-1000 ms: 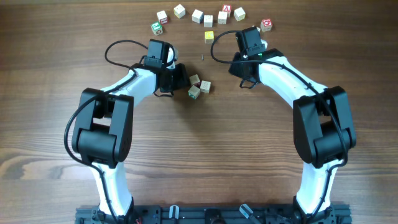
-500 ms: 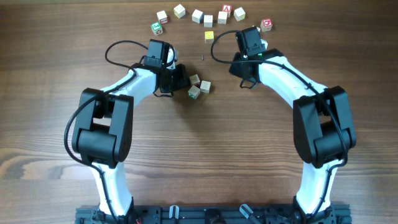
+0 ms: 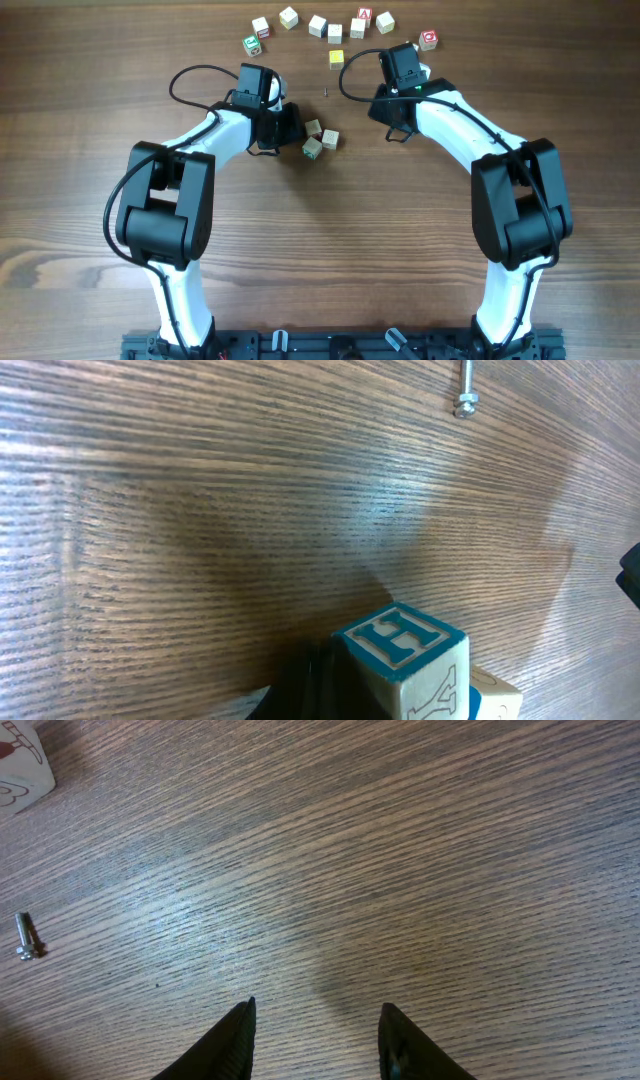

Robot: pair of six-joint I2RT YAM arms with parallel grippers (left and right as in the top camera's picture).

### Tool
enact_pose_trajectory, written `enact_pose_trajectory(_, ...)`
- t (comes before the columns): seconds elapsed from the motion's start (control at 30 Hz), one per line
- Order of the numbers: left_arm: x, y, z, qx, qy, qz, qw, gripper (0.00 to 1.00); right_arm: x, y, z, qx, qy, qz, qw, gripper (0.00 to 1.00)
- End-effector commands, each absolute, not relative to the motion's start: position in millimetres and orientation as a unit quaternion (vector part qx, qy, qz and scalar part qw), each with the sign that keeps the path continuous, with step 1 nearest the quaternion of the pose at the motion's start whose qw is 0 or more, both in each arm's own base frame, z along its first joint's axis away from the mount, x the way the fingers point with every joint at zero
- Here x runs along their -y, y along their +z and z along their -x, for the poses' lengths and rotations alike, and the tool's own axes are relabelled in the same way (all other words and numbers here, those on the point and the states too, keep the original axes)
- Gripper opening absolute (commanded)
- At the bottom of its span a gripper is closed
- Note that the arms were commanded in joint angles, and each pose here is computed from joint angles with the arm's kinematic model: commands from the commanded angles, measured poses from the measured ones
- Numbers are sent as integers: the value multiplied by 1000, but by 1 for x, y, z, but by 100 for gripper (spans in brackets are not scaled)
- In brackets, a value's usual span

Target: Form a circle

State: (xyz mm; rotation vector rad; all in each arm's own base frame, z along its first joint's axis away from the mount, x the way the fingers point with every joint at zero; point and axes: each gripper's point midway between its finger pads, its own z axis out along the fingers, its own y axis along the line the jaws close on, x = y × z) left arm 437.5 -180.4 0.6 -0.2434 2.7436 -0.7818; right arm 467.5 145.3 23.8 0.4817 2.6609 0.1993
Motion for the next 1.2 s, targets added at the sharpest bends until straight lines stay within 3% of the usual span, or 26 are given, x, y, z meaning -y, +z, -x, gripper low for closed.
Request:
enact_pose_trajectory(0.0, 181, -12, -426, -953, -266, 90, 112, 4, -143, 26, -470, -956, 64, -180, 221, 40)
enact_pose_trajectory(1.17, 185, -6, -423, -950, -280, 85, 105, 4, -143, 26, -471, -956, 62, -180, 222, 40)
